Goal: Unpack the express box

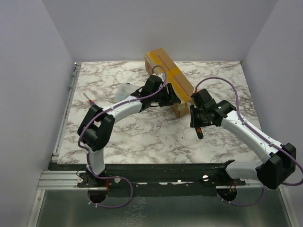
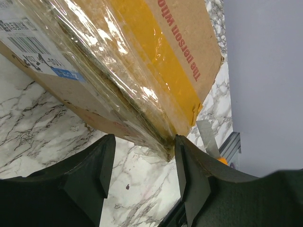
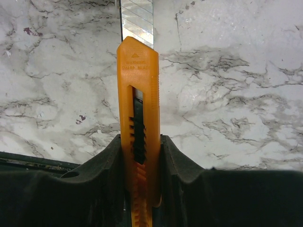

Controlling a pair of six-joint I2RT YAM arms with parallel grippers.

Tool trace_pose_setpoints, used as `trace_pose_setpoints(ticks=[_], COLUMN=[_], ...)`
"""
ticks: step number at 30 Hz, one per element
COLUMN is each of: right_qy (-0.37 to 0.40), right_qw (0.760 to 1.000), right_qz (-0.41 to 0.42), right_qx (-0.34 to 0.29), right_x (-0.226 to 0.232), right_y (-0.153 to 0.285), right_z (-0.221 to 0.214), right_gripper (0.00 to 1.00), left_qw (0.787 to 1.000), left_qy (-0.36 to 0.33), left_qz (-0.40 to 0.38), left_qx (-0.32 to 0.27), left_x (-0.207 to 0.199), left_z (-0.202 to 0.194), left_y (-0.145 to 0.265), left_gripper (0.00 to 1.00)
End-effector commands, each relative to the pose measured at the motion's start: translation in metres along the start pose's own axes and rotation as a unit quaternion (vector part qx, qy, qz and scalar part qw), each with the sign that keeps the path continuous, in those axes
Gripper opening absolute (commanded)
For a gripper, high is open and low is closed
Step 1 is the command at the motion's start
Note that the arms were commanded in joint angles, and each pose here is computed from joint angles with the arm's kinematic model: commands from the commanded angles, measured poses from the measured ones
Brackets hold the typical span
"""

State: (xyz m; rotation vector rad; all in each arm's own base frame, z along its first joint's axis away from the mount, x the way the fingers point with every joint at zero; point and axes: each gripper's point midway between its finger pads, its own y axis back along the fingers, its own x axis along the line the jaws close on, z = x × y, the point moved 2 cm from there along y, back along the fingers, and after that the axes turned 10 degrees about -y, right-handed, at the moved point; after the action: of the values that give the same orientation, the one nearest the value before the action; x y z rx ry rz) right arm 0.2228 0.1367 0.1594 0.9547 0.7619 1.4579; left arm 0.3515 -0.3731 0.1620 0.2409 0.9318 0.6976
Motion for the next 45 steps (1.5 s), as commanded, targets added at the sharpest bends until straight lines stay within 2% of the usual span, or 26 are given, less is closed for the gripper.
trace_pose_setpoints(ticks=[1, 15, 37, 45], right_qy=[0.011, 0.022, 0.084, 0.08], right_qw=[1.0, 1.0, 0.994, 0.994], right_qz=[0.019, 0.013, 0.066, 0.072], right_qx=[0.013, 0.01, 0.018, 0.021], right_x=[0.004, -0.001, 0.019, 0.019], right_y=[0.001, 0.002, -0.003, -0.006], right_z=[-0.008, -0.01, -0.01, -0.016], right_gripper=[0.01, 0.01, 0.0, 0.0], left_qw=[1.0, 1.0, 0.999, 0.999], left_qy=[-0.01, -0.01, -0.019, -0.019], left_qz=[-0.002, -0.005, -0.009, -0.028], left_qx=[0.018, 0.019, 0.027, 0.033], left_x=[0.003, 0.002, -0.001, -0.012], left_z=[-0.013, -0.013, -0.02, -0.023], left_y=[-0.003, -0.003, -0.007, -0.007], left_gripper=[0.58, 0.57, 0.55, 0.54])
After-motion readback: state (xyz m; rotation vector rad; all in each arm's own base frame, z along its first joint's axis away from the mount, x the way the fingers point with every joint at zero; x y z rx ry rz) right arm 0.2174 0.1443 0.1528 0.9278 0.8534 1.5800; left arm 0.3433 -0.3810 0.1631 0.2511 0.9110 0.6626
